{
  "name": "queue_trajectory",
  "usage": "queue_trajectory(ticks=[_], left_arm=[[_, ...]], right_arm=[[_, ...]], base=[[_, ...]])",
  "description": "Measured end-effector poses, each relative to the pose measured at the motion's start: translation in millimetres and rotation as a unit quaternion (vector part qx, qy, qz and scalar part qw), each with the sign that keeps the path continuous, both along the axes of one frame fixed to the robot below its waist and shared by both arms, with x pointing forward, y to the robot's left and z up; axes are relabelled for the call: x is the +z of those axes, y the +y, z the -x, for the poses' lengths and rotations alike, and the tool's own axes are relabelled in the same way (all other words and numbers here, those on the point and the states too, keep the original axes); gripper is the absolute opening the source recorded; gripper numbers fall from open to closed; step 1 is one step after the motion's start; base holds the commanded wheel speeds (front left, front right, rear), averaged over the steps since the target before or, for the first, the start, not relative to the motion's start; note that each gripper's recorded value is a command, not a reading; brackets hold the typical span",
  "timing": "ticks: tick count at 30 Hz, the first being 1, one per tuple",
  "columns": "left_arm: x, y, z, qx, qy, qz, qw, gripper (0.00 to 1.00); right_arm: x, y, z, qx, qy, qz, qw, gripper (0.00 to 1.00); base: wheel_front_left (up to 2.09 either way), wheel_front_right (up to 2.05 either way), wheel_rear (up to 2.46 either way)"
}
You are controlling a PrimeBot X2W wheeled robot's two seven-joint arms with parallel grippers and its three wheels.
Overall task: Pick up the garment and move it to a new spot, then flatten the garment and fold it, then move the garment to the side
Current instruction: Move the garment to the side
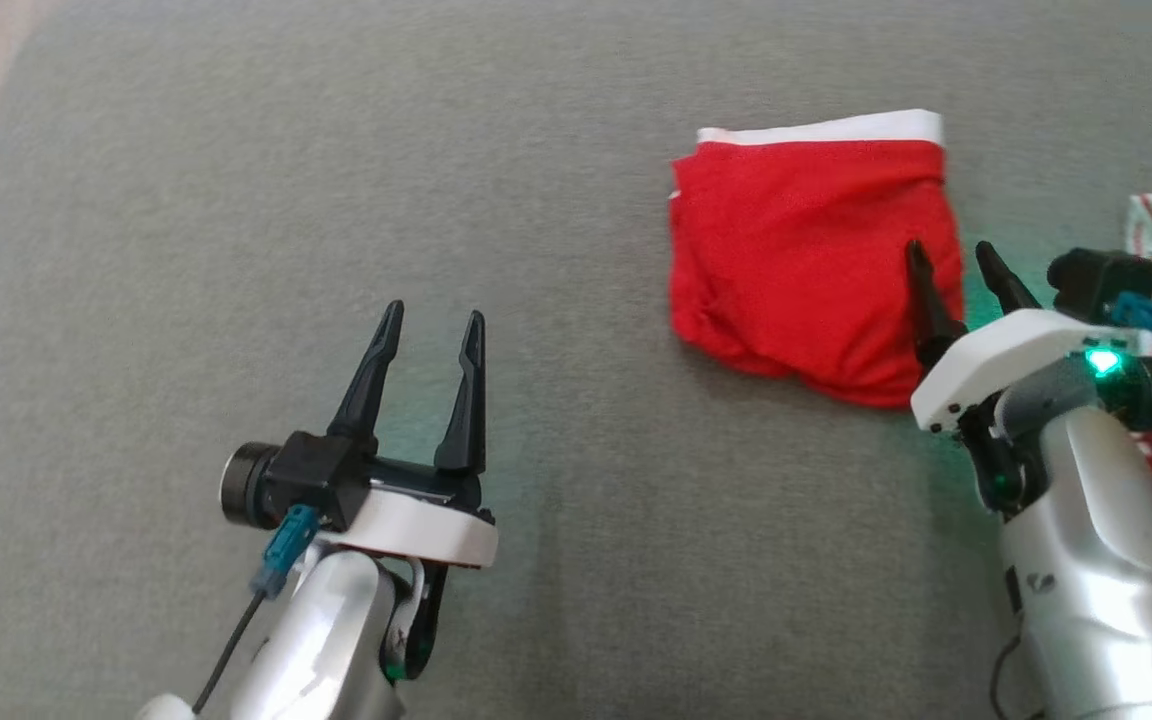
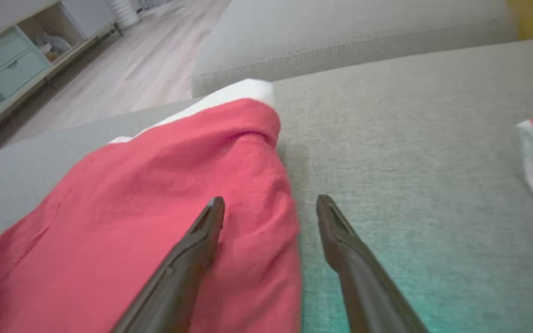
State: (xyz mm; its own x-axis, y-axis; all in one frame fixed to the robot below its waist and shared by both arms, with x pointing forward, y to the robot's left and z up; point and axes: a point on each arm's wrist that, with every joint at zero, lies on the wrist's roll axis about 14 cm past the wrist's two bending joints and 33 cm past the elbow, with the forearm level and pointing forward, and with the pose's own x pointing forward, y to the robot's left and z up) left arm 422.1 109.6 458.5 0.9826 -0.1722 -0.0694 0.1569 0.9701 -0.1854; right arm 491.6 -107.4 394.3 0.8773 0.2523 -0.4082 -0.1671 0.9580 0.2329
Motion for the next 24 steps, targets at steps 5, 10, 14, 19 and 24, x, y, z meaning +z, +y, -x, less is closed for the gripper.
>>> queue_trajectory(ticks=[5, 10, 14, 19, 24], left_arm=[[-1, 13, 3, 0.018, 0.003, -0.007, 1.0, 1.0], [-1, 17, 5, 0.025, 0.004, -0.006, 1.0, 1.0], [6, 18, 7, 0.028, -0.003, -0.008, 1.0, 1.0], [16, 12, 8, 0.02, -0.017, -0.005, 1.0, 1.0], [23, -3, 10, 0.0, -0.028, 0.0, 1.0, 1.0]], right_arm=[[-24, 10, -1, 0.028, 0.051, 0.018, 0.998, 1.0], [-28, 14, -7, 0.057, 0.061, 0.049, 0.995, 0.0], [-26, 17, -5, 0.085, 0.053, 0.083, 0.991, 0.0], [-18, 11, 2, 0.103, 0.027, 0.119, 0.987, 0.0], [-3, -8, 8, 0.119, -0.006, 0.17, 0.978, 0.0]], base=[[0.0, 0.0, 0.0], [0.0, 0.0, 0.0], [0.0, 0.0, 0.0], [0.0, 0.0, 0.0], [0.0, 0.0, 0.0]])
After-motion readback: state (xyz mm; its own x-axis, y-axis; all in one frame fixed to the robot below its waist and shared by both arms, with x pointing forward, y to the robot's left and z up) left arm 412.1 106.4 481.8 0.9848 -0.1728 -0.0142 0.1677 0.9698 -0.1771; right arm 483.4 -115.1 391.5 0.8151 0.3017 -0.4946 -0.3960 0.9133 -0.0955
